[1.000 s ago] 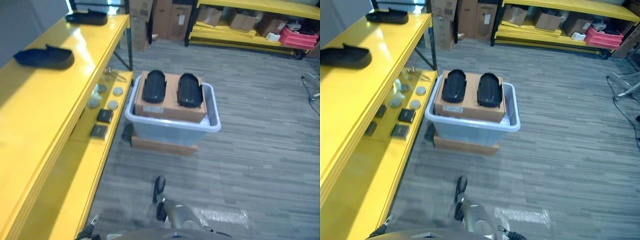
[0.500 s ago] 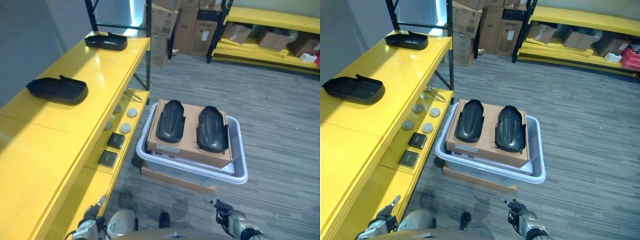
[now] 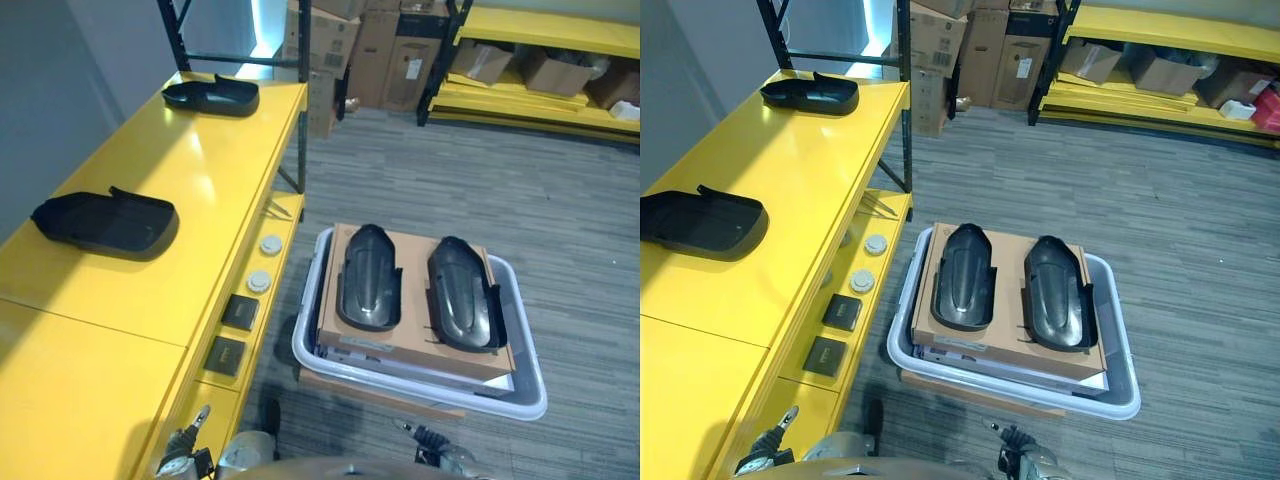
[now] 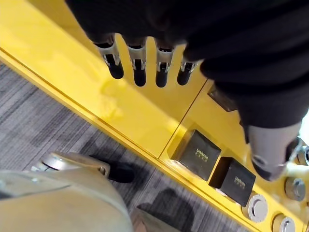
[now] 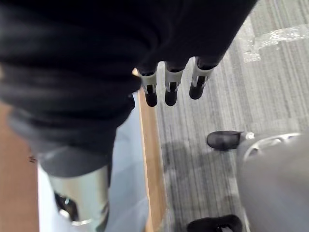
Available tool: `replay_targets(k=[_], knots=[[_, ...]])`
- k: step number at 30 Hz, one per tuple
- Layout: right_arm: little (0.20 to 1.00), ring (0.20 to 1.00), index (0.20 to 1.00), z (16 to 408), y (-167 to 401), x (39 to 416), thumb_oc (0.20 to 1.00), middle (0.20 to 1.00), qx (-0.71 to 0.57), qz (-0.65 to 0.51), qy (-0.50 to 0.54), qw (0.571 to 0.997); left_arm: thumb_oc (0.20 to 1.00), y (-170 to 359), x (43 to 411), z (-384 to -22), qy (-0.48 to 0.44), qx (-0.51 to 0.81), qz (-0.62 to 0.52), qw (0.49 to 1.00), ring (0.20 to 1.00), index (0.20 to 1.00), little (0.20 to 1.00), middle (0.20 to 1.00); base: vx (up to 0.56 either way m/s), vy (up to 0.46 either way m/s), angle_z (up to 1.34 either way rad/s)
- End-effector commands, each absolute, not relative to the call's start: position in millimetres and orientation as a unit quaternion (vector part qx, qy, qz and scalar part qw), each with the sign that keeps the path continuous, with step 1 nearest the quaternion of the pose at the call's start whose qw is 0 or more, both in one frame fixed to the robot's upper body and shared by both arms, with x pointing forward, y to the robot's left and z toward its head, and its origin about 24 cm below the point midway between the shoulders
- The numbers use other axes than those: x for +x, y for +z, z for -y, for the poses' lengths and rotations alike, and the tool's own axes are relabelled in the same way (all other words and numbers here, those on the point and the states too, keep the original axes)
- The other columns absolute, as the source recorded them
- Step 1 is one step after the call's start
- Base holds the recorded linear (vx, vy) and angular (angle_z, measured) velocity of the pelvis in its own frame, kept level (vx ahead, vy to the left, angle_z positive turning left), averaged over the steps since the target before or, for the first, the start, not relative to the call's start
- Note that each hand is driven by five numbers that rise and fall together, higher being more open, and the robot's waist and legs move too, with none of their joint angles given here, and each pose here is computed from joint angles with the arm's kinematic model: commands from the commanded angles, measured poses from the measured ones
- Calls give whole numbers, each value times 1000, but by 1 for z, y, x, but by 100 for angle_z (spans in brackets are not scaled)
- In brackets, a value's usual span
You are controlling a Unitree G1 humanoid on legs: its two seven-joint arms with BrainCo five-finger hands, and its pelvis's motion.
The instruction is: Move parts from the plastic box to the shelf.
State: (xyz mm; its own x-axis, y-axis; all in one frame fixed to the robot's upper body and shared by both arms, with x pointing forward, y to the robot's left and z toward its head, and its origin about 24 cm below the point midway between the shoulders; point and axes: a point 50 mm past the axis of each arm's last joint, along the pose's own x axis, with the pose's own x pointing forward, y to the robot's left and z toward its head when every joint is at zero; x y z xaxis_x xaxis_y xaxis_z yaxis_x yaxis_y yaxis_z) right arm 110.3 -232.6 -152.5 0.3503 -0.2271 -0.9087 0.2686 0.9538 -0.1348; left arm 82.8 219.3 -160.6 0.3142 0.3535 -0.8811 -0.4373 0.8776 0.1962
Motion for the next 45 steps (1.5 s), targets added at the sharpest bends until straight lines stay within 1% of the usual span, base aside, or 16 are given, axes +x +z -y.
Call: replay_targets(k=[1,6,10,14,15,19,23,30,32,34,35,39,40,42,44,45], knots=[[1000,1000,1000,250,-145,116,1000,1000,9,-533,-176,828,1000,-155,97,-234,228,-5,-520,823,1000,1000,1000,1000,24,100,-16],[1000,1000,1000,247,-144,120,1000,1000,19,-524,-185,831,1000,-154,100,-235,211,7,-515,830,1000,1000,1000,1000,-26,13,-31],[1000,1000,1000,247,-145,124,1000,1000,15,-523,-182,833,1000,-150,110,-240,194,15,-511,837,1000,1000,1000,1000,-13,-298,5],[1000,1000,1000,246,-147,121,1000,1000,-6,-537,-161,828,1000,-149,112,-245,210,4,-510,834,1000,1000,1000,1000,46,-576,42],[1000,1000,1000,246,-149,117,1000,1000,-17,-550,-143,823,1000,-151,110,-239,231,-15,-513,827,1000,1000,1000,1000,24,-511,57],[1000,1000,1000,246,-150,113,1000,1000,-28,-554,-123,823,1000,-153,107,-236,243,-24,-515,822,1000,1000,1000,1000,-16,-398,-13],[1000,1000,1000,254,-149,99,1000,1000,-9,-543,-162,824,1000,-153,106,-233,232,-6,-510,828,1000,1000,1000,1000,-87,-316,31],[1000,1000,1000,264,-140,108,1000,1000,3,-494,-215,843,1000,-153,101,-236,222,13,-520,824,1000,1000,1000,1000,40,9,27],[1000,1000,1000,263,-132,126,1000,1000,5,-461,-229,858,1000,-154,97,-236,224,14,-525,821,1000,1000,1000,1000,69,84,14],[1000,1000,1000,262,-128,133,1000,1000,10,-444,-239,864,1000,-155,95,-236,222,18,-527,820,1000,1000,1000,1000,52,51,-34],[1000,1000,1000,261,-116,148,1000,1000,19,-398,-262,879,1000,-155,91,-237,215,28,-528,821,1000,1000,1000,1000,84,57,-41],[1000,1000,1000,264,-76,180,1000,1000,23,-268,-335,903,1000,-157,81,-235,212,35,-532,819,1000,1000,1000,1000,69,41,-4],[1000,1000,1000,271,-48,191,1000,1000,9,-185,-368,911,1000,-158,75,-234,213,33,-534,818,1000,1000,1000,1000,28,32,-8],[1000,1000,1000,275,-30,195,1000,1000,6,-132,-383,914,1000,-158,72,-232,214,31,-533,818,1000,1000,1000,1000,-5,35,-11],[1000,1000,1000,286,15,201,1000,1000,-18,-21,-401,916,1000,-158,69,-234,223,19,-528,819,1000,1000,1000,1000,-41,61,-27],[1000,1000,1000,289,26,201,1000,1000,-24,5,-406,913,1000,-158,69,-234,226,16,-527,819,1000,1000,1000,1000,-25,53,-28]])
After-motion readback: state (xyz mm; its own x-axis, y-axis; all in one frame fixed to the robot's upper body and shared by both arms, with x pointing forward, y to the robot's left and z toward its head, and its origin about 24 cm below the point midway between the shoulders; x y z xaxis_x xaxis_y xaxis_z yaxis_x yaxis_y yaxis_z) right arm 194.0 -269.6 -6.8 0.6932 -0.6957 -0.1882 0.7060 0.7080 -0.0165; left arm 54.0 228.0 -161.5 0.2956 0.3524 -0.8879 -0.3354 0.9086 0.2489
